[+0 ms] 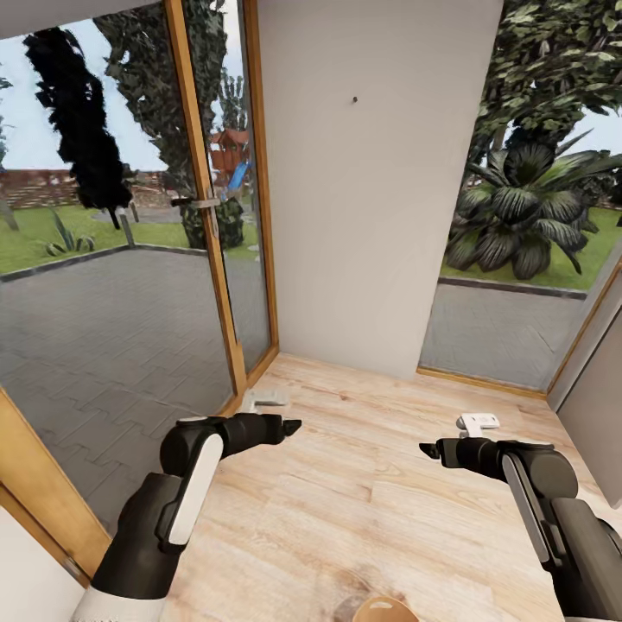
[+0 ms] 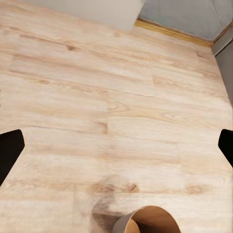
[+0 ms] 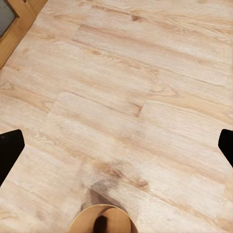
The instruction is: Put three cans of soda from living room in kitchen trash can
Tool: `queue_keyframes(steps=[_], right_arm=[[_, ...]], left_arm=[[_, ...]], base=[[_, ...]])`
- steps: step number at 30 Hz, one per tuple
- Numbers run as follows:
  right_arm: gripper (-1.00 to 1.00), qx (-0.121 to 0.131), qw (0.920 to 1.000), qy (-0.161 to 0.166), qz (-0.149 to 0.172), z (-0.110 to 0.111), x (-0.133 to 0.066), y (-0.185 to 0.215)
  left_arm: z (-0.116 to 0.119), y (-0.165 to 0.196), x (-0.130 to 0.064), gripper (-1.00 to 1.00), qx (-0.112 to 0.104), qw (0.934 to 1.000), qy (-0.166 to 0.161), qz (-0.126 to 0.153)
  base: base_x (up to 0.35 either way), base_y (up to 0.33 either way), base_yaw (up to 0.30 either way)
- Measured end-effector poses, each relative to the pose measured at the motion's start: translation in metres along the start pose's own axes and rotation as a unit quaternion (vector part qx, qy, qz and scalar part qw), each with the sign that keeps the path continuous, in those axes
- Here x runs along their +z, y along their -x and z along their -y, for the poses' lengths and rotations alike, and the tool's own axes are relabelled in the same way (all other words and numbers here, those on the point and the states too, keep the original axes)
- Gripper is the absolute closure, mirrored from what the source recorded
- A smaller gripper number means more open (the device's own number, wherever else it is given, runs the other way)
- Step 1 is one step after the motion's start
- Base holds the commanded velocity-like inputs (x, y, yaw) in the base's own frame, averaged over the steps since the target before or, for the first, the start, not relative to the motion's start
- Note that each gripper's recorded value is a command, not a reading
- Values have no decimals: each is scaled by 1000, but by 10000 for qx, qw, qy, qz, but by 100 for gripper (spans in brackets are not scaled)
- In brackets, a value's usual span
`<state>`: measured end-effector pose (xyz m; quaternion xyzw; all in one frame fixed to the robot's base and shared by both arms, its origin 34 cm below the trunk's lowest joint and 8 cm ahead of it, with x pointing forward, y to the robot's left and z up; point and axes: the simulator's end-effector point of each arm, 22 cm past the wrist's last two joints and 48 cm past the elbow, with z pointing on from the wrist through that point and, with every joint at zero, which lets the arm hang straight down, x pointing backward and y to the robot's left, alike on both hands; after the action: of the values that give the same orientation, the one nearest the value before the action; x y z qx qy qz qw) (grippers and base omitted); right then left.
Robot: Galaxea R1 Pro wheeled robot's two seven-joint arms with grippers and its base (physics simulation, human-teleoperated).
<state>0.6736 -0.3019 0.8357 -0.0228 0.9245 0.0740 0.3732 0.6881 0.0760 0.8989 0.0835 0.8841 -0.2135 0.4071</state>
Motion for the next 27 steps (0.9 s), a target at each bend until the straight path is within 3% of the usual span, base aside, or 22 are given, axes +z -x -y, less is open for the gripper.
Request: queue_keyframes(steps=[9, 14, 21, 27], right_arm=[[-100, 69, 9999, 107, -111, -9, 7, -9], [-100, 75, 9996, 230, -167, -21, 11, -14], [-100, -402, 9966, 584, -425, -74, 24, -31], [-100, -523, 9948, 638, -595, -83, 30, -43]], left_arm=[[-31, 9, -6, -100, -339, 9991, 220, 127], [-36, 9, -7, -100, -394, 9988, 259, 141], [-39, 10, -8, -100, -420, 9986, 294, 147], [-40, 10, -8, -100, -423, 9985, 307, 145]], base=[[0, 0, 0], [0, 0, 0], [0, 0, 0], [0, 0, 0]])
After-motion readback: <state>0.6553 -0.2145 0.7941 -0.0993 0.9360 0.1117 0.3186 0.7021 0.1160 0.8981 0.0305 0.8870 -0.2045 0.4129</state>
